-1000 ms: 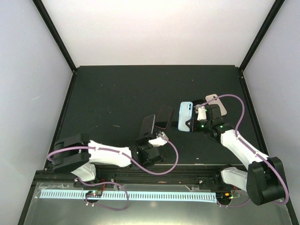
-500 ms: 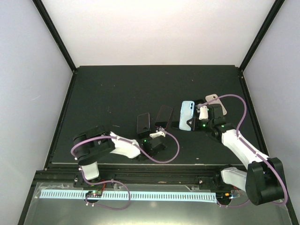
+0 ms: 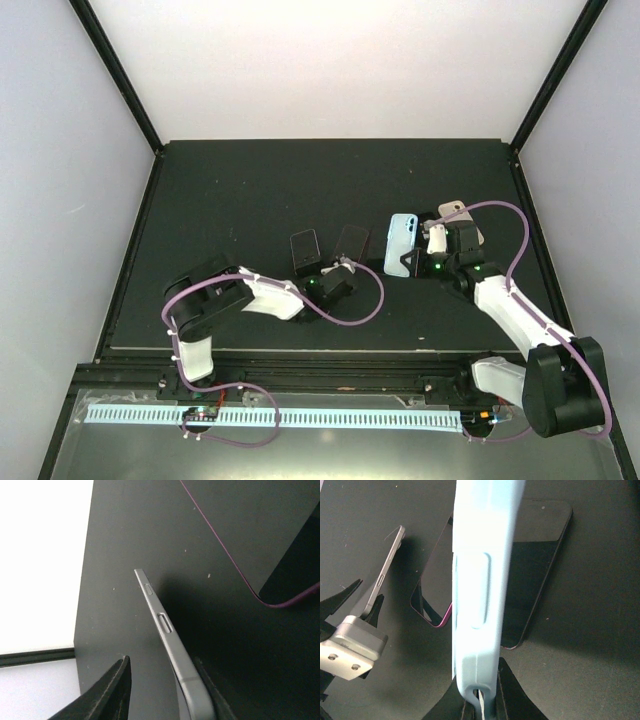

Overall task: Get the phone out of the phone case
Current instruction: Place the phone at the center of the board.

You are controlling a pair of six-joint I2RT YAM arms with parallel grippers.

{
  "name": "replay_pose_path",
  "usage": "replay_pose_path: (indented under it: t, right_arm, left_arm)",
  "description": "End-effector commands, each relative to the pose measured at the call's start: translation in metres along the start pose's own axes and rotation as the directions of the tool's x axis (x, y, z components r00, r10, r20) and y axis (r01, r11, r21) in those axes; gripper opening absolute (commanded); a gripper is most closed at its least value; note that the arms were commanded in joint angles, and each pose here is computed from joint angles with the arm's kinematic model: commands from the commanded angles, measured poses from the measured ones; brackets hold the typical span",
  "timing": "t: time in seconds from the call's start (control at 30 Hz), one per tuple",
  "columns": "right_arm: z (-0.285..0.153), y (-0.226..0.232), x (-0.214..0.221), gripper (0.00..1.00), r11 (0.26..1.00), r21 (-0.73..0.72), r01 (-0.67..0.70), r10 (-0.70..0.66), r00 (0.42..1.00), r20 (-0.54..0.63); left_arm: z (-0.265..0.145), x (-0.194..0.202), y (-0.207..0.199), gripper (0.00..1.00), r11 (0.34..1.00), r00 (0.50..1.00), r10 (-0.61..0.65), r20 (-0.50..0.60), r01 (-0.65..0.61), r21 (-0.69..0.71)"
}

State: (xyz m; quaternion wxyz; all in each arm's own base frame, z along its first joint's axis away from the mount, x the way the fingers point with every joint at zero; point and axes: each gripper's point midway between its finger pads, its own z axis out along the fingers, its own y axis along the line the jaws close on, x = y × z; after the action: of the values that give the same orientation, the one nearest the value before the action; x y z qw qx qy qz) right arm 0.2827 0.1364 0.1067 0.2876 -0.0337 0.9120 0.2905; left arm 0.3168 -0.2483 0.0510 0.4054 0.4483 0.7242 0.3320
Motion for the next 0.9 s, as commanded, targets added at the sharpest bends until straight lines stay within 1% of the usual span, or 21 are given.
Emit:
replay_pose_path:
  t: [0.0, 0.07, 0.2, 0.3, 0.5, 0.63, 0.73, 0.8, 0.87]
  right_arm:
    - [-0.007, 0.010, -0.019, 0.01, 0.999, -0.030, 0.027, -0.026, 0.998, 0.050]
    - [-0.006, 0.010, -0.019, 0.01, 0.999, -0.033, 0.030, -0.028, 0.998, 0.048]
    - [-0.006, 0.010, -0.019, 0.01, 0.999, -0.034, 0.032, -0.030, 0.999, 0.045]
    - [-0.007, 0.011, -0.020, 0.01, 0.999, -0.035, 0.035, -0.034, 0.998, 0.047]
    - [-0.011, 0.014, -0.023, 0.01, 0.998, -0.043, 0.054, -0.051, 0.997, 0.065]
    - [-0.014, 0.013, -0.027, 0.01, 0.997, -0.023, 0.077, -0.075, 0.994, 0.079]
    - [-0.020, 0.007, -0.037, 0.01, 0.989, 0.043, 0.139, -0.142, 0.986, 0.083]
    - [-0.031, 0.010, -0.050, 0.01, 0.972, 0.067, 0.225, -0.230, 0.970, 0.075]
    - [-0.040, 0.019, -0.055, 0.01, 0.943, 0.036, 0.330, -0.331, 0.943, 0.043]
  left_arm:
    - [0.003, -0.011, -0.007, 0.47, 0.994, 1.000, -0.010, -0.021, 0.012, 0.107]
    - [-0.001, -0.014, -0.013, 0.51, 0.983, 0.998, -0.024, -0.050, 0.033, 0.179]
    - [-0.007, -0.019, -0.018, 0.57, 0.958, 0.992, -0.069, -0.104, 0.095, 0.271]
    - [-0.011, -0.017, -0.021, 0.60, 0.941, 0.988, -0.090, -0.127, 0.126, 0.314]
    - [-0.020, -0.010, -0.019, 0.62, 0.920, 0.977, -0.117, -0.178, 0.174, 0.350]
    - [-0.036, -0.011, 0.004, 0.63, 0.908, 0.963, -0.191, -0.188, 0.246, 0.339]
    - [-0.059, -0.016, 0.035, 0.64, 0.877, 0.941, -0.296, -0.167, 0.337, 0.342]
    - [-0.077, -0.017, 0.059, 0.70, 0.850, 0.919, -0.371, -0.134, 0.394, 0.349]
    - [-0.092, -0.011, 0.086, 0.79, 0.829, 0.890, -0.443, -0.112, 0.454, 0.325]
